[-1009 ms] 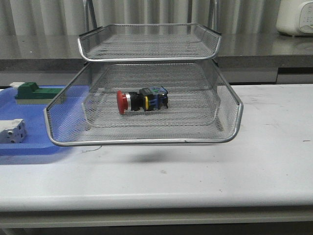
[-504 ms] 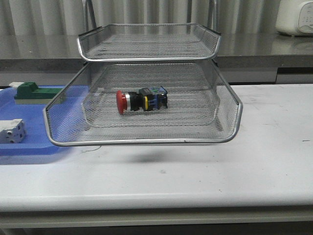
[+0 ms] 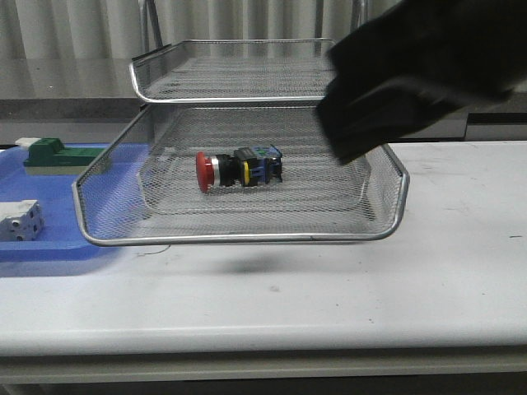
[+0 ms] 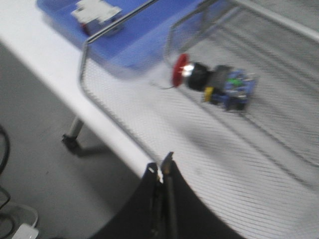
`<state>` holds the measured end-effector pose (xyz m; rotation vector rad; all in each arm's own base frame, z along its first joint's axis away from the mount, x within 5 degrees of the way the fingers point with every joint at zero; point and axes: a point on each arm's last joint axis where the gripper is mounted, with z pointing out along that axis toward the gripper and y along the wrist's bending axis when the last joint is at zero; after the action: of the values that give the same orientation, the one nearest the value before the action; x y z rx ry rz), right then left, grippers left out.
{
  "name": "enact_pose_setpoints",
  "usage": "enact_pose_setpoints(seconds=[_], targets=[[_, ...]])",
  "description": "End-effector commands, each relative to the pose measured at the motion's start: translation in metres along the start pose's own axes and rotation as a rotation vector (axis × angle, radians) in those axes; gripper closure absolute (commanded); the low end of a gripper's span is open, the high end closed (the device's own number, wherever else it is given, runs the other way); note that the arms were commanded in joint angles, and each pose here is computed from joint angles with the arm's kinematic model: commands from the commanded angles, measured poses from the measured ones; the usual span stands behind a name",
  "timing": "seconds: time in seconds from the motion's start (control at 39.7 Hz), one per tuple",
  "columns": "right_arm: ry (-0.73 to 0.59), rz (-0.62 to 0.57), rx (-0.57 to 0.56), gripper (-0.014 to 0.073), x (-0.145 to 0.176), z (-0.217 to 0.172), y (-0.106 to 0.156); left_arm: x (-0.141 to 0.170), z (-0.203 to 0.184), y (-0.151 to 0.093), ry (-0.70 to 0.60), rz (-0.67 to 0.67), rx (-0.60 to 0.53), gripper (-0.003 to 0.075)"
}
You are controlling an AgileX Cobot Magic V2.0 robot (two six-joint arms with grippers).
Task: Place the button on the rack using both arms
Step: 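Push the middle mesh tray back into the rack with the right gripper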
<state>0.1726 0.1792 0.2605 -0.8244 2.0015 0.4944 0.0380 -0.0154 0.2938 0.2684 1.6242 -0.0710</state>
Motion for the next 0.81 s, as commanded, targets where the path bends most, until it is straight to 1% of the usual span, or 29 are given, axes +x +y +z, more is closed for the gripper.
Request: enact_pose_setpoints(seconds=[0.0,0.13,0.25,0.38,0.53,0.78], targets=[[-0.048,-0.035,-0.069,0.0706,-0.014,0.019,0.023,-0.014,-0.002,0.003,-0.085,-0.027,-0.026,0.0739],[0.035,-0.071,-0.119,0.0706,-0.003,0.046,0.044,-0.014,-0.002,0.003,-0.085,-0.027,-0.026,0.0739],[0.088,-0.077,-0.12,0.0706,0.003,0.066,0.047,-0.014,-0.002,0.003,-0.085,-0.027,-0.026,0.0739],[0.121,-0.065,-0.094,0.0706,0.005,0.085,0.04,-0.014,-0.002,0.003,-0.085,-0.027,-0.026,0.0739],[0.129,-0.055,-0.056,0.0706,0.002,0.102,0.026,-0.014,-0.002,0.003,-0.085,-0.027,-0.026,0.0739],[0.11,-0.038,-0.017,0.0706,-0.007,0.114,0.01,-0.014,-0.002,0.003,-0.085,-0.027,-0.026,0.0739]])
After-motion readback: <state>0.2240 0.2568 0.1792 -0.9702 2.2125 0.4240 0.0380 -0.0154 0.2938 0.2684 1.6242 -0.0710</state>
